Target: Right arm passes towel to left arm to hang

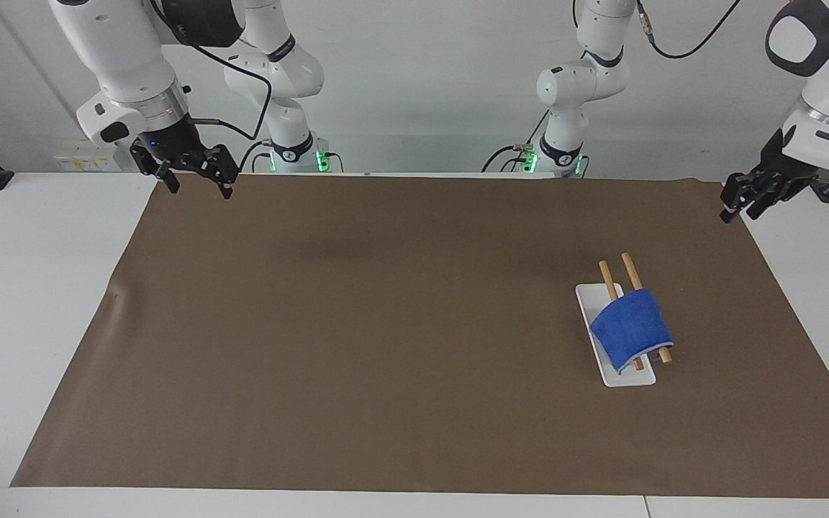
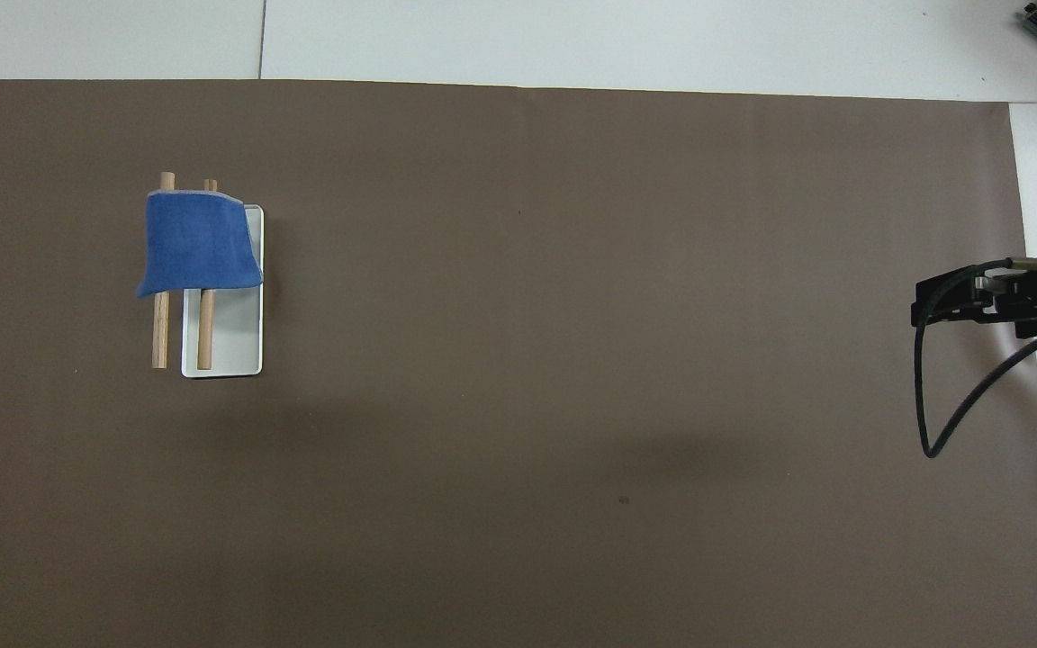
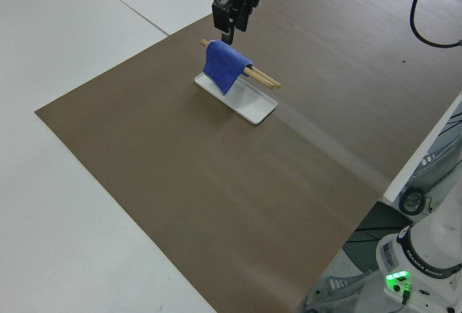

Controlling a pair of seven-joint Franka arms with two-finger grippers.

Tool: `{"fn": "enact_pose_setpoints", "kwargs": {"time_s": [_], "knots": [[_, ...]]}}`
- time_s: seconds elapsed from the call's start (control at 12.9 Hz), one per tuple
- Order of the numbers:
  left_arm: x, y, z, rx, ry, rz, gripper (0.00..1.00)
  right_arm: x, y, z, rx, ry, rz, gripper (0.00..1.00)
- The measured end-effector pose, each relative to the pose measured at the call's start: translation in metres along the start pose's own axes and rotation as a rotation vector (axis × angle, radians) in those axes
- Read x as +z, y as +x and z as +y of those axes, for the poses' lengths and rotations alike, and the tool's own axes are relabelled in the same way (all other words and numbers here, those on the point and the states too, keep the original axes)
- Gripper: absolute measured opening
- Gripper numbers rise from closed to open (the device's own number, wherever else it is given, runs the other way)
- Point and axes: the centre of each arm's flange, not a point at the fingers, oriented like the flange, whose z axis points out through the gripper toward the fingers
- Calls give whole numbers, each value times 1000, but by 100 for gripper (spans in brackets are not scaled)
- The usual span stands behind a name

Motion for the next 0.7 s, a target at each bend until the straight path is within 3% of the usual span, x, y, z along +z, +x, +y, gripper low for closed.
{"fn": "enact_pose_setpoints", "kwargs": {"time_s": [0.39, 0.7], "knots": [[-5, -11, 67, 76, 3, -16, 63, 0, 0, 4, 7, 0, 0, 100], [-5, -12, 67, 78, 3, -17, 100, 0, 2, 19, 35, 2, -1, 100]]}}
